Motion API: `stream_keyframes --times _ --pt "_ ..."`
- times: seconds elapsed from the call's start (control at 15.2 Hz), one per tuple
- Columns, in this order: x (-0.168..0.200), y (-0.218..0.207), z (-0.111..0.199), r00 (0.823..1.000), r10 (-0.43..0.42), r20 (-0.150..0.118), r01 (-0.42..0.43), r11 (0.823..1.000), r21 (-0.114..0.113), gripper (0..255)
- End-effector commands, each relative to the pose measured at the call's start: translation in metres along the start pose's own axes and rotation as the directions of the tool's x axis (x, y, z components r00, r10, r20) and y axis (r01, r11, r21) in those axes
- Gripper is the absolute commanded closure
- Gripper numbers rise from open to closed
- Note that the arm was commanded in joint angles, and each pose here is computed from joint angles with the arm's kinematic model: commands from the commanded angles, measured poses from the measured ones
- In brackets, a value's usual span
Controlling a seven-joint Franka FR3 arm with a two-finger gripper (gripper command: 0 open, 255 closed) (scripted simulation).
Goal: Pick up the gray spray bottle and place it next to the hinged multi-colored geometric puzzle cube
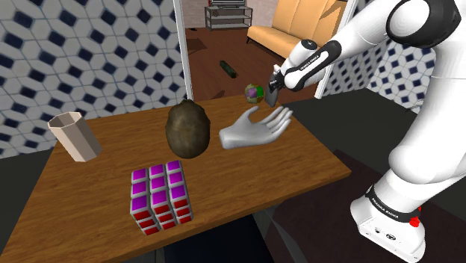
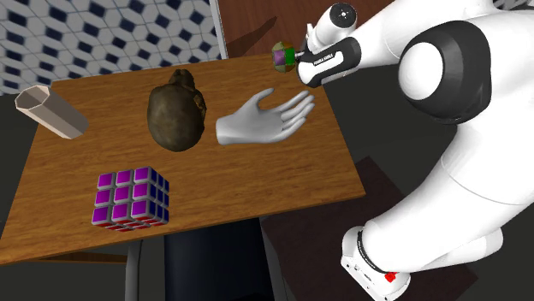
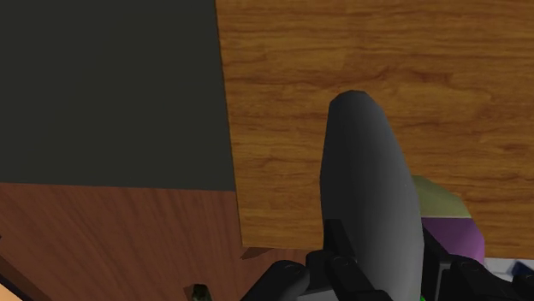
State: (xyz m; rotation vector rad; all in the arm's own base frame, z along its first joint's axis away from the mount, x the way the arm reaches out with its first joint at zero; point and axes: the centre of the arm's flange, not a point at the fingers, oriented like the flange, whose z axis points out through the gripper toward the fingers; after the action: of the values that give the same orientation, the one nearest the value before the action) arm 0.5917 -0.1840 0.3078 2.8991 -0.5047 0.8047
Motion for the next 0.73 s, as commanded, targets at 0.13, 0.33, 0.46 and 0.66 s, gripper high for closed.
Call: stream_keyframes --times 0.13,0.33,0.46,0.66 --pt "0.0 0.0 0.0 1.0 0.0 0.0 0.0 1.0 0.0 0" --pt "0.0 0.0 0.0 1.0 0.0 0.0 0.0 1.0 0.0 0" --pt "0.0 0.0 0.0 1.0 0.0 0.0 0.0 1.0 0.0 0" --pt "0.0 0.0 -0.04 1.0 0.0 0.0 0.0 1.0 0.0 0"
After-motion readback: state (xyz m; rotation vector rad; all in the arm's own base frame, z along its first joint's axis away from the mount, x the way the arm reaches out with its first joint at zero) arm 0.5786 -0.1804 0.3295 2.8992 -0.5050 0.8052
